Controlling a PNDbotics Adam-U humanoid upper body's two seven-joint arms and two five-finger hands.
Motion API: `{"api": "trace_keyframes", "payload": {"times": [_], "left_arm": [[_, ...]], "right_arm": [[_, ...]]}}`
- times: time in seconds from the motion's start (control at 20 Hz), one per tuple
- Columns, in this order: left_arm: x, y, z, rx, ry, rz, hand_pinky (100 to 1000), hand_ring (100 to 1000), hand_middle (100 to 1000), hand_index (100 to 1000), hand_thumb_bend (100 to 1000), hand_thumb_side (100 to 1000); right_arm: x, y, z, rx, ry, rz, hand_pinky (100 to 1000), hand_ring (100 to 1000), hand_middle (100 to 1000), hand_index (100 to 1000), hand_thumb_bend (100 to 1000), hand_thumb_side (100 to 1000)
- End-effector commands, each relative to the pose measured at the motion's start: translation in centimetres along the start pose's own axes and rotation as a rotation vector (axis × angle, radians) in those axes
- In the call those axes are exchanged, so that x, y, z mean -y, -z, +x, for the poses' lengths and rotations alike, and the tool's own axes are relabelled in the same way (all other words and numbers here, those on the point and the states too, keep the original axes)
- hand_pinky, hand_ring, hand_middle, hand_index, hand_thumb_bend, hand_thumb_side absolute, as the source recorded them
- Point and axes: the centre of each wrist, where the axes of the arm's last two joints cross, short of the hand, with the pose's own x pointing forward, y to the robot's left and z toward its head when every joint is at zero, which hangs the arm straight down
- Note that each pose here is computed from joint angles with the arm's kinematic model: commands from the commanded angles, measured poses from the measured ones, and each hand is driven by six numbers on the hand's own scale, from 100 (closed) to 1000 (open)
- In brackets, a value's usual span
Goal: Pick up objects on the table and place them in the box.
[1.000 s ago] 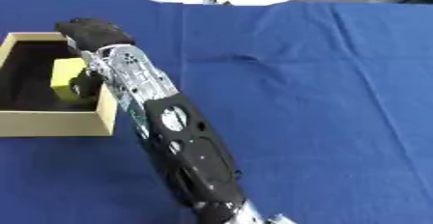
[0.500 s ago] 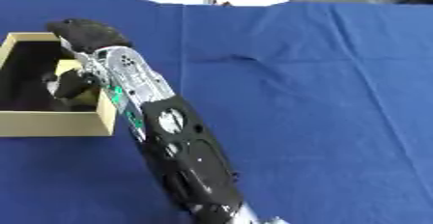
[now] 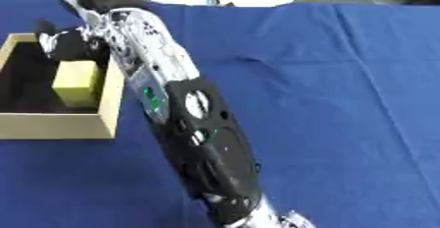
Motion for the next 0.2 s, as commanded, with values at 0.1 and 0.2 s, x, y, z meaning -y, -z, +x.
{"api": "trace_keyframes", "payload": {"times": [0.1,0.2], "left_arm": [[-0.5,0.3,0.6,0.027,0.02,0.009,886,816,686,603,148,876],[-0.6,0.3,0.6,0.029,0.024,0.012,885,816,686,603,149,876]], "right_arm": [[4.5,-1.5,-1.5,0.017,0.024,-0.126,881,923,777,958,100,548],[5.6,-2.3,-2.6,0.005,0.04,-0.172,872,916,787,955,100,621]]}}
